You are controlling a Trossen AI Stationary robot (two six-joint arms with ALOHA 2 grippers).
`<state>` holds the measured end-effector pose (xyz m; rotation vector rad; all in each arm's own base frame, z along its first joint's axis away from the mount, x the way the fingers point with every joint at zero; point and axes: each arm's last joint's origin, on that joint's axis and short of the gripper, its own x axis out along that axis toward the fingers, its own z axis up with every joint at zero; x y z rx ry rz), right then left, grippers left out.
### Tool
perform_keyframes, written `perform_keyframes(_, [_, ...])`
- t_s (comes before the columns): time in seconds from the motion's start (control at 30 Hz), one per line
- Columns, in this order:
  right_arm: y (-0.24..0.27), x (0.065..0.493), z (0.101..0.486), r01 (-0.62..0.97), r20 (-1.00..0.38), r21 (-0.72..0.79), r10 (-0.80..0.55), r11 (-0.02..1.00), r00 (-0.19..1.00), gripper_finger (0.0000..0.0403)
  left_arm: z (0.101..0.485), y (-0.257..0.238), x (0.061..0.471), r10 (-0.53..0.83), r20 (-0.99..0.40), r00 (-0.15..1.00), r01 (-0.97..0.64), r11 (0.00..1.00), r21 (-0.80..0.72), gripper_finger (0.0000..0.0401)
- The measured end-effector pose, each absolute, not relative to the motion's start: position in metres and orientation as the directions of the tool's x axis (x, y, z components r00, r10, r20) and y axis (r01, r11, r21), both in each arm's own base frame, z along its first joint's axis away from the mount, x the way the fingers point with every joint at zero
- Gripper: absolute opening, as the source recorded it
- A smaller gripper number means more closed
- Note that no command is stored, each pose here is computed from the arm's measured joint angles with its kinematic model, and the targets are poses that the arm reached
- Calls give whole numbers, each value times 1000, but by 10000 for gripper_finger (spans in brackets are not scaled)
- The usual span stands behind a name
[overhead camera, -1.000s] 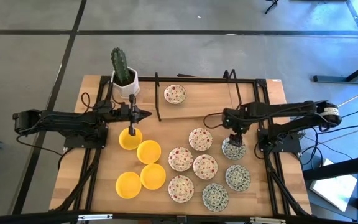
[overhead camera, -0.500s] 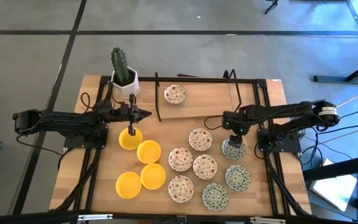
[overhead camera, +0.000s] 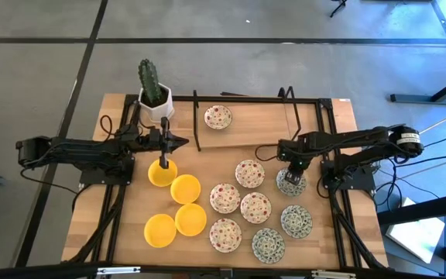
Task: Pick & Place Mini bowls
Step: Put the blue patterned bowl on the shelf
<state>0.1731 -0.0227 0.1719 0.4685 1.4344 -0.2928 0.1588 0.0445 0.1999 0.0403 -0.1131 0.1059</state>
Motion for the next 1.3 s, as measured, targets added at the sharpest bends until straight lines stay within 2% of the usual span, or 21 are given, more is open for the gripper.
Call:
perform_keyframes(0.1, [-22, 175, 174, 481, -982, 171, 111, 860, 151, 16, 200, 45, 159, 103, 116, 988, -108, 994, 32, 6])
perform_keyframes(0.3, [-24, 184, 187, 504, -976, 186, 98, 843, 195, 18, 200, 44, 159, 95, 116, 989, -97, 995, 12, 6])
perform_keyframes(0.53, [-26, 196, 227, 481, -967, 169, 50, 860, 251, 12, 200, 44, 159, 87, 116, 989, -88, 996, 2, 6])
perform_keyframes(0.67, [-29, 204, 263, 438, -950, 149, 4, 886, 314, 12, 200, 44, 159, 84, 116, 990, -84, 996, -2, 6])
perform_keyframes(0.8, [-34, 210, 313, 379, -899, 68, -108, 923, 424, 12, 200, 44, 159, 84, 115, 990, -85, 996, 3, 6])
perform_keyframes(0.97, [-58, 209, 379, 441, -781, -14, -286, 897, 555, 12, 200, 44, 159, 84, 116, 990, -86, 996, 12, 6])
perform_keyframes(1.07, [-81, 209, 403, 499, -742, -89, -392, 862, 544, 12, 200, 44, 159, 85, 116, 990, -87, 996, 14, 6])
perform_keyframes(1.17, [-109, 215, 408, 513, -764, -153, -430, 845, 480, 12, 200, 44, 159, 85, 116, 990, -89, 996, 29, 6])
perform_keyframes(1.3, [-152, 234, 391, 450, -833, -149, -358, 880, 423, 12, 200, 44, 159, 85, 116, 990, -88, 996, 25, 6])
